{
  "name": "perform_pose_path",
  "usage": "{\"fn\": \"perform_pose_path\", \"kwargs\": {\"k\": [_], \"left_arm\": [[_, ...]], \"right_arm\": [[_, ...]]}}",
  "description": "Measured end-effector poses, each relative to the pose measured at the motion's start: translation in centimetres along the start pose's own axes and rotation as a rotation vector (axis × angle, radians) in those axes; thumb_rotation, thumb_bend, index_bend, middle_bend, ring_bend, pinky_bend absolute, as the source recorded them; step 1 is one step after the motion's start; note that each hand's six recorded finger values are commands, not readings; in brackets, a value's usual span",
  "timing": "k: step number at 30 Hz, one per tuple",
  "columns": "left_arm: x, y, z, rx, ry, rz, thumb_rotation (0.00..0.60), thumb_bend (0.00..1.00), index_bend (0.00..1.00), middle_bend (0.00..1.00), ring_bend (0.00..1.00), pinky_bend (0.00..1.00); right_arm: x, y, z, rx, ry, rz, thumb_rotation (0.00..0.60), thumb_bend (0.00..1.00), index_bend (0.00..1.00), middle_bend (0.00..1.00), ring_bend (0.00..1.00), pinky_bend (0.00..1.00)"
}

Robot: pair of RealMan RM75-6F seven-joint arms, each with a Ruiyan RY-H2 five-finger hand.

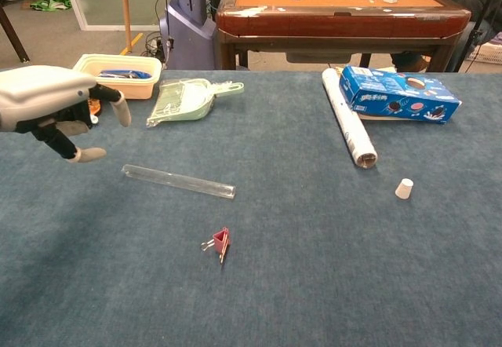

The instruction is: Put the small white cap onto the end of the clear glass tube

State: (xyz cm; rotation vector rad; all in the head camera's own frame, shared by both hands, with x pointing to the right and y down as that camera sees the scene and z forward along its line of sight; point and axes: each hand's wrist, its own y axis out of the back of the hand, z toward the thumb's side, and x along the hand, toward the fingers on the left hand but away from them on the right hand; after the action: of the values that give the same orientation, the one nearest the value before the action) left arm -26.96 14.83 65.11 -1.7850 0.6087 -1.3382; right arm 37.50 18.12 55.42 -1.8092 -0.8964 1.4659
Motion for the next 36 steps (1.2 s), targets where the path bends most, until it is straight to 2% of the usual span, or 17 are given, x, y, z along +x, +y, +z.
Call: {"fn": "perform_pose_path", "kwargs": {"k": [1,4,10,14,23,28,36], "left_arm": [[-0.3,0.1,-0.2,-0.005,0.005,0.006,0.600,0.26,0.35,1.00,0.91,0.83],[-1.3,0.5,-0.8,-0.017,0.018,0.020,0.600,0.26,0.35,1.00,0.91,0.83],[-2.8,0.9,-1.4,-0.042,0.034,0.033,0.600,0.26,0.35,1.00,0.91,0.83],[-3.5,0.8,-1.7,-0.046,0.041,0.029,0.600,0.26,0.35,1.00,0.91,0.83],[-4.6,0.9,-1.8,-0.059,0.045,0.027,0.600,0.26,0.34,1.00,0.91,0.83],[-4.9,0.5,-1.7,-0.060,0.042,0.016,0.600,0.26,0.34,1.00,0.91,0.83],[-5.4,0.3,-1.7,-0.064,0.040,0.013,0.600,0.26,0.34,1.00,0.91,0.83]], "right_arm": [[-0.3,-0.4,0.3,0.015,0.012,0.033,0.600,0.55,0.24,0.83,0.92,0.90],[-1.2,-1.4,1.0,0.049,0.036,0.124,0.600,0.70,0.26,0.94,1.00,0.99],[-3.2,-3.6,2.0,0.105,0.054,0.310,0.600,0.83,0.26,1.00,1.00,1.00],[-4.7,-4.6,2.7,0.125,0.062,0.388,0.600,0.87,0.26,1.00,1.00,1.00],[-7.1,-7.7,3.8,0.137,0.068,0.470,0.600,0.87,0.26,1.00,1.00,1.00],[-8.1,-9.3,3.9,0.143,0.059,0.492,0.600,0.87,0.26,1.00,1.00,1.00],[-9.1,-10.7,3.2,0.146,0.027,0.510,0.600,0.87,0.26,1.00,1.00,1.00]]}}
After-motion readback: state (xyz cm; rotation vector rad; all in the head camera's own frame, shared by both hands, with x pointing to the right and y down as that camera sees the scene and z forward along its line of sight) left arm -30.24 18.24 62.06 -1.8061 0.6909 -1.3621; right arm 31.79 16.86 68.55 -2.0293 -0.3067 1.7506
